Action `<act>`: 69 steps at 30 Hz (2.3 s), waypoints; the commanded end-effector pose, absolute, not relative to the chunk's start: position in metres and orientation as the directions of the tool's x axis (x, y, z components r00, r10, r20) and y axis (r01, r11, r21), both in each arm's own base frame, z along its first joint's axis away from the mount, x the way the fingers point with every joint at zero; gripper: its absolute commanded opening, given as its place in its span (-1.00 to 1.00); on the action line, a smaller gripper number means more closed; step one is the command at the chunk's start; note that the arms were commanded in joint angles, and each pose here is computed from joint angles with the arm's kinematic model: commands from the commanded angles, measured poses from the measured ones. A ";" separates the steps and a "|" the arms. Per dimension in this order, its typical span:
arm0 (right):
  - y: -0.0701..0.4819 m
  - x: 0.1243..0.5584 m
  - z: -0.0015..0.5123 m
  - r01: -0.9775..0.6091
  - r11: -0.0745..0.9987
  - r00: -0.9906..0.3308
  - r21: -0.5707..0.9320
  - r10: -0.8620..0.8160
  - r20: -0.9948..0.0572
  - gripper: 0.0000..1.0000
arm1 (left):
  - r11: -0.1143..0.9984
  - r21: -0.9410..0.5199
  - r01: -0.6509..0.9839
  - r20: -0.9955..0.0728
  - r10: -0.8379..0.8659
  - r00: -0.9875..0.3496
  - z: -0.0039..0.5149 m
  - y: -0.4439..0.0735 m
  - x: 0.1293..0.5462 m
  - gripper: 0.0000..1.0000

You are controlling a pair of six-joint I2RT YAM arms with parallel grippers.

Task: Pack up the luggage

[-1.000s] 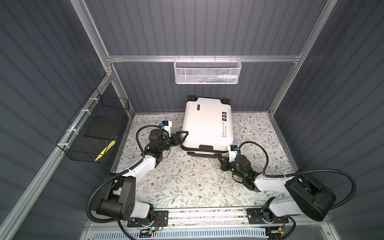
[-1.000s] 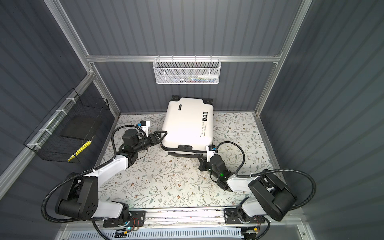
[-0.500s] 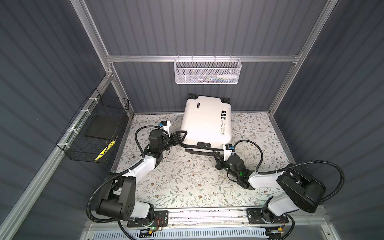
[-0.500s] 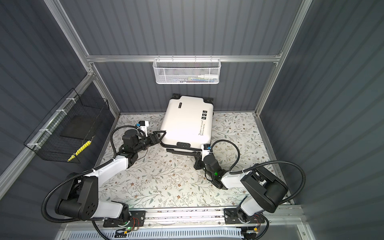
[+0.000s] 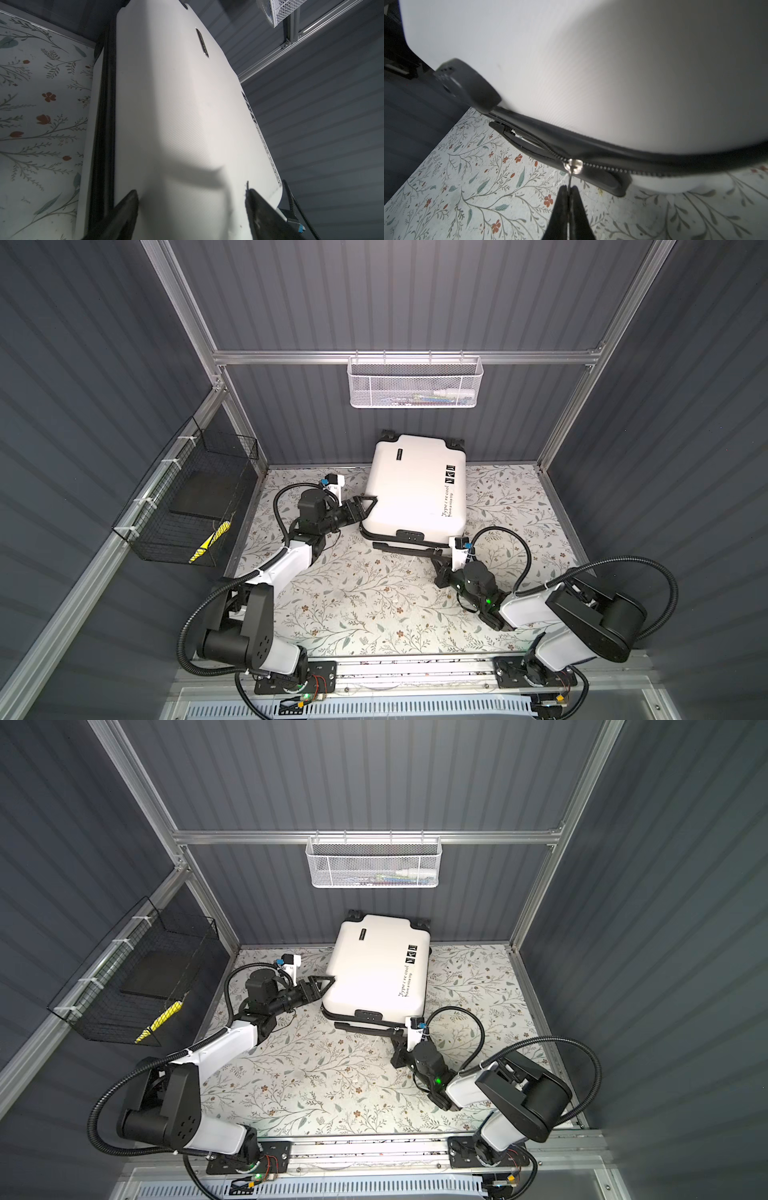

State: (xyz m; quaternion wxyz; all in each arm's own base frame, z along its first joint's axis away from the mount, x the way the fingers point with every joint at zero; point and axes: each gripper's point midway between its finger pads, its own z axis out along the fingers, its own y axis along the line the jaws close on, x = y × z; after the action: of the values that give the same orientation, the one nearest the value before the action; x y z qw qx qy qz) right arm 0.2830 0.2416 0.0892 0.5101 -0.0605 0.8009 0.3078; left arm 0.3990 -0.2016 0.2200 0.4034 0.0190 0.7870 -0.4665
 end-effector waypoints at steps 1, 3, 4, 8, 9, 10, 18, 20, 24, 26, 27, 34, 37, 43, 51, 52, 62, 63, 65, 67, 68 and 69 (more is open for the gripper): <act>0.247 0.274 0.087 -0.456 0.791 -0.463 0.408 0.180 -0.868 -1.00 | 0.508 -0.712 0.485 -0.667 -0.272 -0.694 0.229 -0.218 0.393 0.64; 0.245 0.274 0.086 -0.451 0.795 -0.459 0.406 0.183 -0.869 -1.00 | 0.494 -0.719 0.490 -0.660 -0.264 -0.703 0.226 -0.220 0.394 0.63; 0.245 0.274 0.087 -0.450 0.796 -0.457 0.406 0.185 -0.870 -1.00 | 0.479 -0.724 0.496 -0.657 -0.262 -0.707 0.226 -0.222 0.392 0.63; 0.241 0.275 0.090 -0.435 0.798 -0.444 0.416 0.212 -0.871 -1.00 | 0.437 -0.746 0.502 -0.640 -0.266 -0.721 0.224 -0.226 0.386 0.61; 0.242 0.276 0.092 -0.433 0.796 -0.439 0.423 0.224 -0.870 -1.00 | 0.428 -0.749 0.506 -0.639 -0.264 -0.723 0.224 -0.228 0.384 0.61; 0.243 0.276 0.094 -0.434 0.792 -0.433 0.430 0.235 -0.870 -1.00 | 0.421 -0.749 0.511 -0.640 -0.260 -0.723 0.225 -0.230 0.381 0.61; 0.274 0.277 0.119 -0.451 0.785 -0.351 0.426 0.282 -0.893 -1.00 | 0.379 -0.757 0.533 -0.635 -0.230 -0.738 0.224 -0.247 0.363 0.59; 0.289 0.277 0.126 -0.470 0.772 -0.338 0.427 0.290 -0.895 -1.00 | 0.369 -0.761 0.534 -0.632 -0.233 -0.739 0.224 -0.249 0.359 0.59; 0.313 0.273 0.129 -0.495 0.762 -0.332 0.417 0.278 -0.901 -1.00 | 0.358 -0.764 0.537 -0.630 -0.231 -0.742 0.222 -0.255 0.354 0.58; 0.321 0.271 0.128 -0.502 0.753 -0.339 0.425 0.281 -0.898 -1.00 | 0.356 -0.766 0.536 -0.628 -0.234 -0.742 0.220 -0.257 0.352 0.58; 0.324 0.271 0.129 -0.507 0.750 -0.342 0.424 0.277 -0.898 -1.00 | 0.351 -0.768 0.536 -0.626 -0.235 -0.743 0.219 -0.258 0.351 0.58; 0.364 0.264 0.138 -0.571 0.725 -0.335 0.385 0.222 -0.916 -1.00 | 0.332 -0.774 0.539 -0.622 -0.236 -0.747 0.218 -0.266 0.345 0.56; 0.382 0.263 0.142 -0.598 0.712 -0.331 0.368 0.198 -0.922 -1.00 | 0.328 -0.775 0.541 -0.621 -0.234 -0.748 0.217 -0.270 0.342 0.56; 0.388 0.267 0.141 -0.596 0.717 -0.340 0.363 0.184 -0.922 -1.00 | 0.327 -0.780 0.534 -0.614 -0.233 -0.754 0.213 -0.274 0.337 0.56; 0.353 0.263 0.130 -0.548 0.751 -0.351 0.368 0.193 -0.916 -1.00 | 0.325 -0.789 0.522 -0.603 -0.243 -0.760 0.211 -0.273 0.336 0.56; 0.346 0.263 0.131 -0.540 0.753 -0.350 0.376 0.206 -0.914 -1.00 | 0.326 -0.788 0.522 -0.603 -0.242 -0.760 0.211 -0.273 0.334 0.56; 0.299 0.258 0.130 -0.491 0.788 -0.332 0.372 0.226 -0.916 -1.00 | 0.327 -0.792 0.516 -0.592 -0.207 -0.778 0.199 -0.287 0.309 0.55; 0.297 0.258 0.130 -0.491 0.789 -0.331 0.369 0.223 -0.917 -1.00 | 0.325 -0.792 0.517 -0.592 -0.200 -0.781 0.197 -0.290 0.306 0.55; 0.296 0.256 0.129 -0.494 0.789 -0.334 0.366 0.217 -0.917 -1.00 | 0.320 -0.794 0.517 -0.588 -0.189 -0.786 0.194 -0.296 0.300 0.54; 0.295 0.254 0.127 -0.496 0.786 -0.341 0.369 0.215 -0.915 -1.00 | 0.316 -0.795 0.517 -0.586 -0.179 -0.791 0.190 -0.301 0.295 0.54; 0.295 0.254 0.128 -0.496 0.784 -0.342 0.372 0.217 -0.914 -1.00 | 0.313 -0.797 0.517 -0.583 -0.173 -0.794 0.188 -0.305 0.292 0.54; 0.296 0.254 0.127 -0.499 0.782 -0.345 0.374 0.218 -0.913 -1.00 | 0.309 -0.798 0.517 -0.581 -0.168 -0.796 0.187 -0.308 0.290 0.54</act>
State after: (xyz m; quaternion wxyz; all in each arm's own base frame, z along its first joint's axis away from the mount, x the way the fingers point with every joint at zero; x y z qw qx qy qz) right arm 0.2574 0.2779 0.0986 0.5488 -0.0845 0.7884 0.2647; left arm 0.3431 -0.2681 0.2111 0.3989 0.0542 0.7430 -0.5347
